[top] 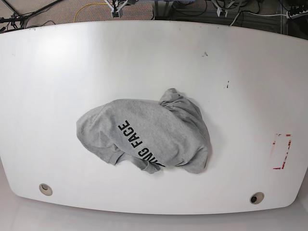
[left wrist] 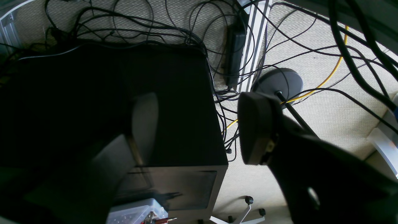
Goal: Fold the T-shirt properly
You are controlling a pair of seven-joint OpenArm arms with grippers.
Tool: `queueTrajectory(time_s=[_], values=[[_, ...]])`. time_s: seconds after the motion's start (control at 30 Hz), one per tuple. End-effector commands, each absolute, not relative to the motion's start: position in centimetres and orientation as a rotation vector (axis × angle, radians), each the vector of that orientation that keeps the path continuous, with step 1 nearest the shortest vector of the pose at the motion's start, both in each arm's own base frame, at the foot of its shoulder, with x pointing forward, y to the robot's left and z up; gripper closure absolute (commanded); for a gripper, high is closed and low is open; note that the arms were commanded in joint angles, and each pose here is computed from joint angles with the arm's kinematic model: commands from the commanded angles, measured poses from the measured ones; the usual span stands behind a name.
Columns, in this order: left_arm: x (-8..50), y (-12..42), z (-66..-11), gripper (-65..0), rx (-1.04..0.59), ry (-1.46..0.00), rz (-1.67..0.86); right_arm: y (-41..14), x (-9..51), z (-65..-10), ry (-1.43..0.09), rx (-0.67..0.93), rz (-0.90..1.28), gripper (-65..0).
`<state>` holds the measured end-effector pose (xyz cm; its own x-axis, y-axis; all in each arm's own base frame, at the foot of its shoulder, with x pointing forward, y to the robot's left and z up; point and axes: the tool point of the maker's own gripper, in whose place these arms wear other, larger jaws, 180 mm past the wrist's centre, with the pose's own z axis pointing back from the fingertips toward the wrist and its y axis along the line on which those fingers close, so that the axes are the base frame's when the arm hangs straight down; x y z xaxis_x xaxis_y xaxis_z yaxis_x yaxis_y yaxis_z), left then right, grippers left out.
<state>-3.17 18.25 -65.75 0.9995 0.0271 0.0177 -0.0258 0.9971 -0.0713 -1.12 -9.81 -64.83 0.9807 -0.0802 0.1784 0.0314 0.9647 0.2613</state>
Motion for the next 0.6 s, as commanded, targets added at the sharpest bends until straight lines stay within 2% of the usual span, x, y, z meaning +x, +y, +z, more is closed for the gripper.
queueTrajectory(time_s=[0.0,0.57], values=[[-3.57,18.99,-65.66,-38.5,-0.054,-0.031,0.026,-9.49,-1.17,-64.69,-0.207,0.265,-0.062,-0.1],[-2.81,18.97,-65.64,-38.4,-0.053,-0.051,0.021,-9.67,-1.43,-64.74,-0.200,0.261,-0.059,-0.3]])
